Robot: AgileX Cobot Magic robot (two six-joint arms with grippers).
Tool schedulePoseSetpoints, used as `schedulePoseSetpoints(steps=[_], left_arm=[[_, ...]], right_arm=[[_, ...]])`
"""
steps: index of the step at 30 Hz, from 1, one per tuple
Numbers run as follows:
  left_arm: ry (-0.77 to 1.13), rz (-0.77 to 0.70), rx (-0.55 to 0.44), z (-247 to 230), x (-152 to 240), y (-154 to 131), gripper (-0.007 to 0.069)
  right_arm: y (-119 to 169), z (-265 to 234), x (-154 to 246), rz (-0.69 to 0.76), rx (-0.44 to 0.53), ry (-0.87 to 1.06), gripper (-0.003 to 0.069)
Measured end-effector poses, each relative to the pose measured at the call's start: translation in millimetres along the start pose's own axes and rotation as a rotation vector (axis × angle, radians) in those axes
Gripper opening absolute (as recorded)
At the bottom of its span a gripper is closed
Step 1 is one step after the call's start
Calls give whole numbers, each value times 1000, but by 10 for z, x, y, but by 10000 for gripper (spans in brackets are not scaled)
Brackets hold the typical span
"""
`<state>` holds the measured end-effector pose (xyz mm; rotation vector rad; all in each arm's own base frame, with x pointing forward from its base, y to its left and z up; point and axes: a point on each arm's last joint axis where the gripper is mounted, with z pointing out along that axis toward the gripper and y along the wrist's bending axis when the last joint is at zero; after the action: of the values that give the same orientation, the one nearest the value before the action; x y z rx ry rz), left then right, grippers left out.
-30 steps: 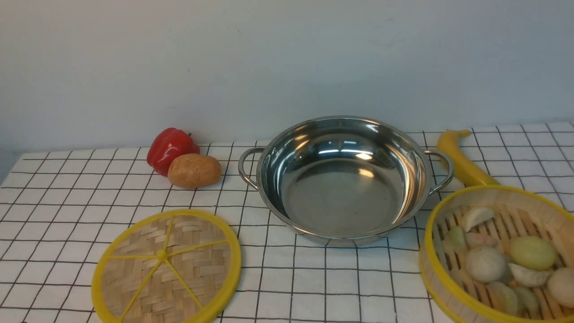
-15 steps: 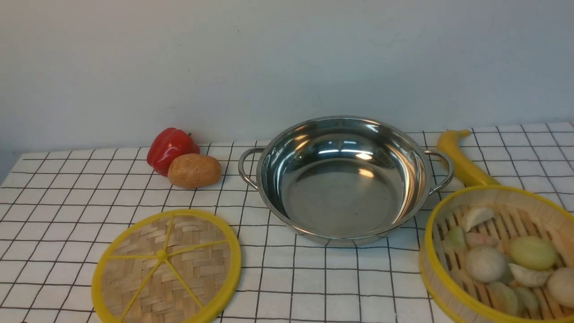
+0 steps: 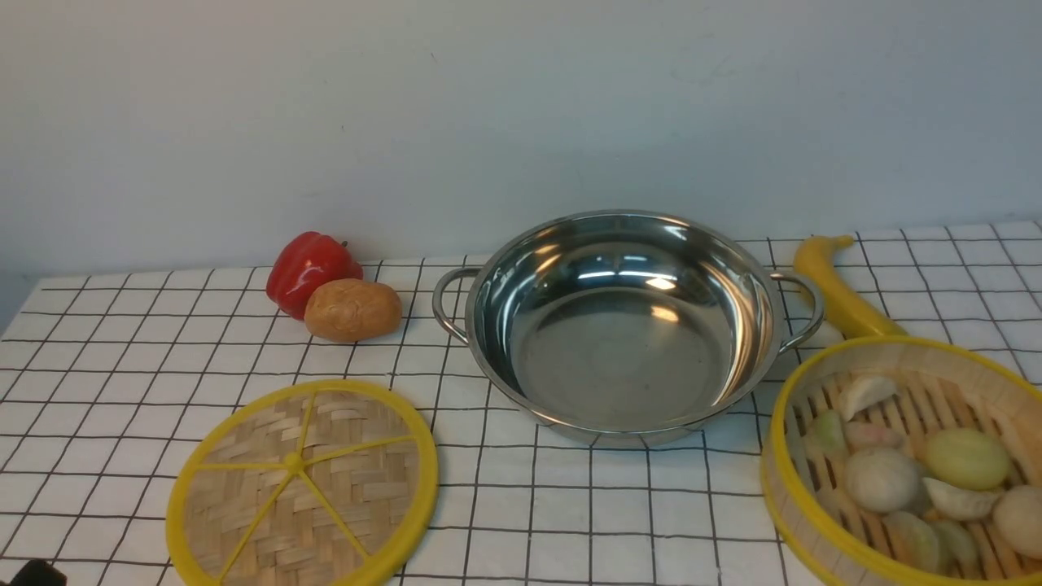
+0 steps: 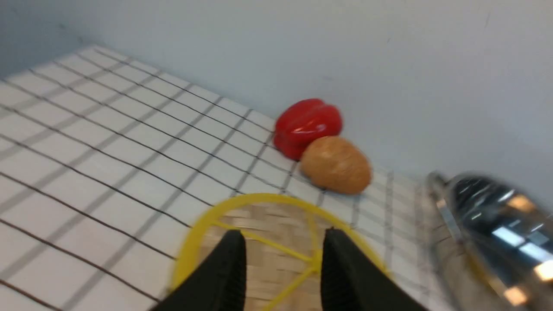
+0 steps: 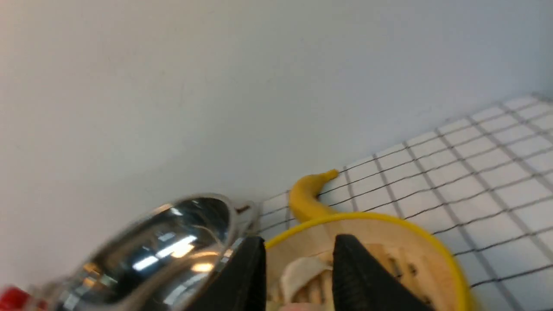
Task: Place the steamer in the pot on the white tablecloth, and put the lid on the steamer.
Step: 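Reach for and grasp the rim of the bamboo steamer holding the buns with the right gripper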
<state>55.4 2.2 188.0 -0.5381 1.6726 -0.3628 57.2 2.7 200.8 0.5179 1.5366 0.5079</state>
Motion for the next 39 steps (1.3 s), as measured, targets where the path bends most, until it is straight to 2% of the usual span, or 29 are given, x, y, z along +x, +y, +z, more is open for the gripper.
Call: schedulePoseSetpoints(steps=[1,3,6,12,16,20,21,23,24,26,28,30,31,33,35,37,39], left_arm=[[6,-109,18,0,6,-18,243],[14,-239,40,-1,8,-37,243],[12,-293,52,-1,4,-48,243],[-17,-286,60,-2,-23,-52,243],[-102,-292,92,-8,-103,-69,243],[-317,-322,173,-58,-302,-106,243],[-317,-321,173,-58,-302,-106,243],[-557,-260,256,-171,-525,-169,243],[-573,-253,263,-183,-548,-180,243],[-728,-136,314,-312,-773,-315,243],[-773,-40,322,-369,-930,-435,243],[-731,63,290,-343,-1060,-550,243],[-671,135,256,-302,-1149,-629,243],[-500,200,180,-157,-1210,-690,243],[-267,249,84,79,-1264,-738,243],[-159,269,43,188,-1266,-745,243],[95,317,-47,449,-1241,-737,243]], right_arm=[[6,0,-1,79,-7,-1,240],[15,0,-3,193,-17,-1,240],[22,0,-8,268,-25,-5,240],[22,-1,-31,321,-29,-30,240],[19,-1,-47,339,-30,-48,240],[9,-10,-129,434,-32,-131,240],[16,-13,-144,439,-36,-138,240],[138,-81,-406,441,-79,-271,240],[170,-96,-446,433,-91,-282,240],[381,-258,-811,325,-159,-453,240],[554,-379,-1047,165,-173,-558,240],[733,-457,-1237,-3,-182,-605,240],[869,-471,-1350,-143,-179,-596,240],[1008,-425,-1431,-289,-171,-522,240],[1159,-266,-1526,-433,-145,-363,240],[1196,-168,-1546,-473,-125,-270,240],[1197,108,-1543,-508,-31,-2,240]])
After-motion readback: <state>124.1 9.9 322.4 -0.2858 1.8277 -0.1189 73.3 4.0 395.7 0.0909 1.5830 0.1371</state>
